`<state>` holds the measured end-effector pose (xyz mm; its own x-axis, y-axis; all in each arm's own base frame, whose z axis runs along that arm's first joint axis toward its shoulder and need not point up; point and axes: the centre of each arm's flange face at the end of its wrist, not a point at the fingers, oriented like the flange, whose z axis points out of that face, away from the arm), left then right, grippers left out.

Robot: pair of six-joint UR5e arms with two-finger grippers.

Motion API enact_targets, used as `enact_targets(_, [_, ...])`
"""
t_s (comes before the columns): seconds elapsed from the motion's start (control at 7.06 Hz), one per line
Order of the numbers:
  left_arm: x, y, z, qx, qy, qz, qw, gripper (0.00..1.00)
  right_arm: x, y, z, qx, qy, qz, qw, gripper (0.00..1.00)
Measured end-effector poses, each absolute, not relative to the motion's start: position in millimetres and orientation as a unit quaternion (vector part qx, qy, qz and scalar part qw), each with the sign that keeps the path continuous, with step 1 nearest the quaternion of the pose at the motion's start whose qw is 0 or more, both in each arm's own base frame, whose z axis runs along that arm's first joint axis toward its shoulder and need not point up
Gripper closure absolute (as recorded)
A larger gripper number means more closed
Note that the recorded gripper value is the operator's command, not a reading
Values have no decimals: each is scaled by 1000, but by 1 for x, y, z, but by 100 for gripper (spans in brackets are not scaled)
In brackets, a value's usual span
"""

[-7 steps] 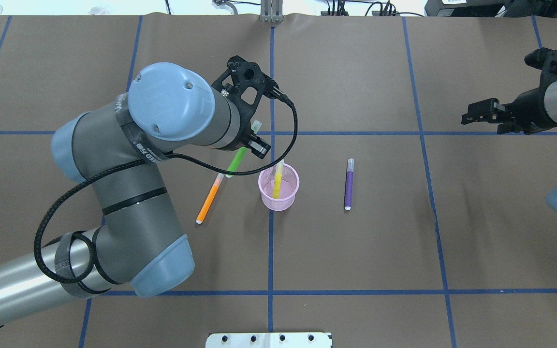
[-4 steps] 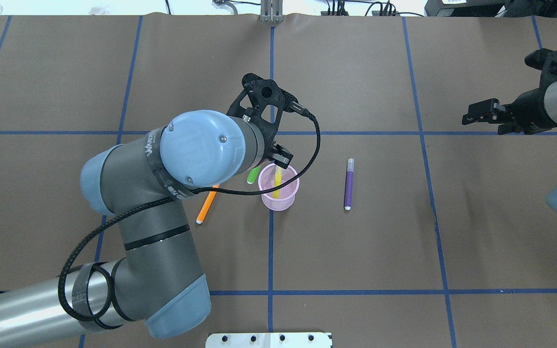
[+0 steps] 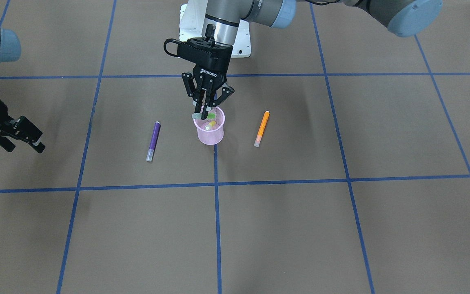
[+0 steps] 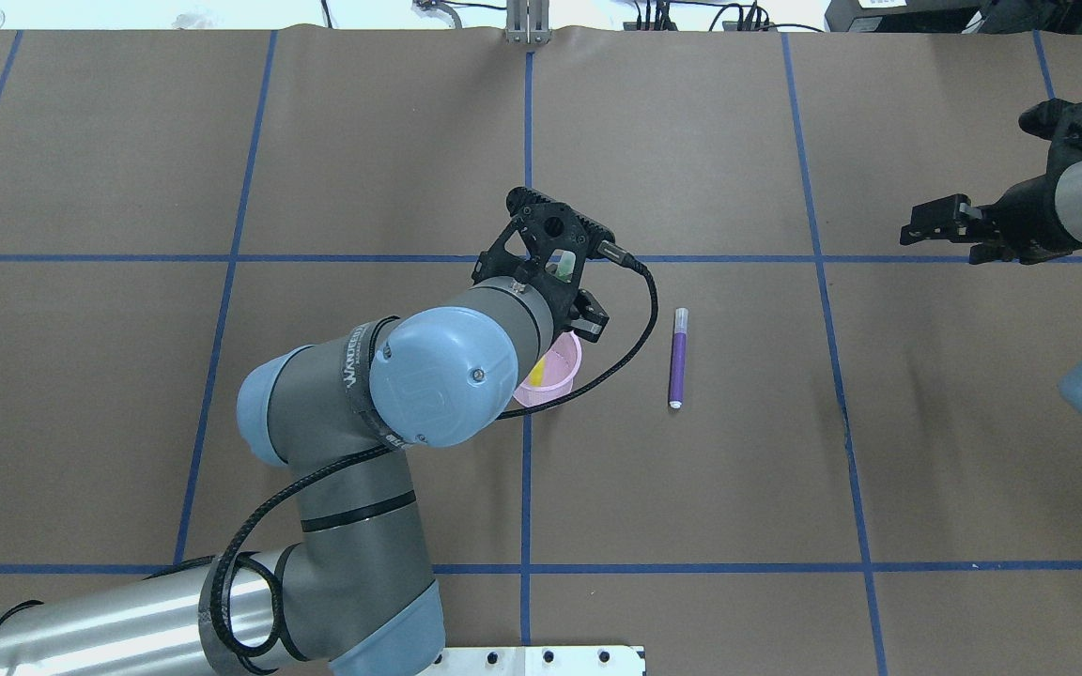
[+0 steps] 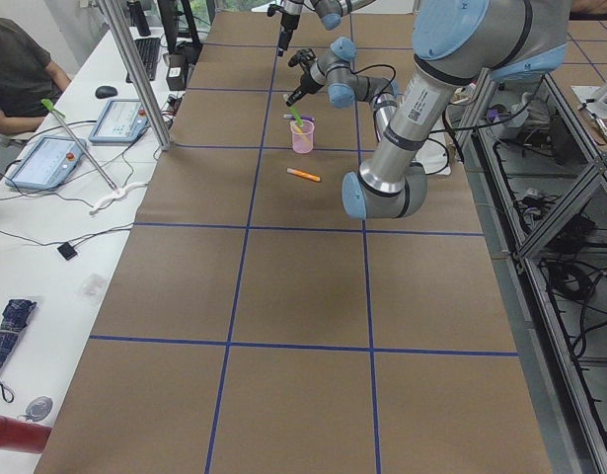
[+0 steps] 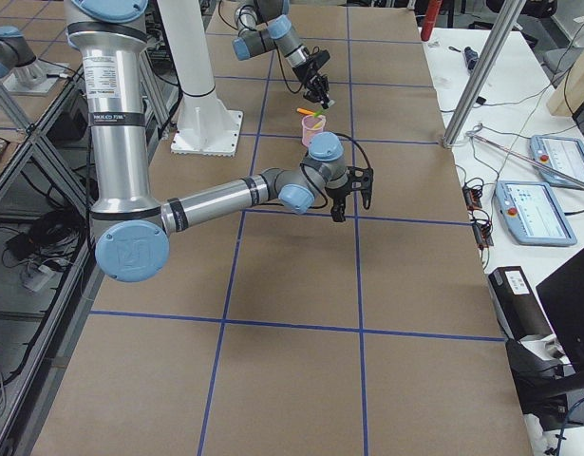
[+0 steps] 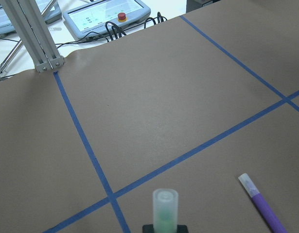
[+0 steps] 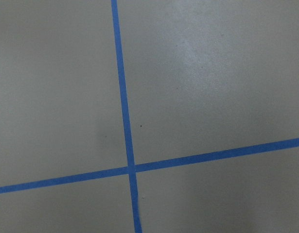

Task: Collect pens into pen holder
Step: 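Drop the green marker into the cup, raise left gripper while right gripper approaches purple marker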

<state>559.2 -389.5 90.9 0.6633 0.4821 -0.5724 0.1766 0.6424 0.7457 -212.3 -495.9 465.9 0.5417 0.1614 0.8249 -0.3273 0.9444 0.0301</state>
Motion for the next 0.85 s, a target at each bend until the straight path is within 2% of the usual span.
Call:
enact_targets(0.14, [565,-387,94,413,400,95,813,1,-212,-496,467,90,-457,141,874,1])
enact_targets(0.57, [554,-383,90,416,411,87,806,1,-238,-492,460,96,-452,134,876,0])
enact_targets(0.85, [518,-385,122,408,411,66,813,1,-325,-471,425,107,-454,134,874,0])
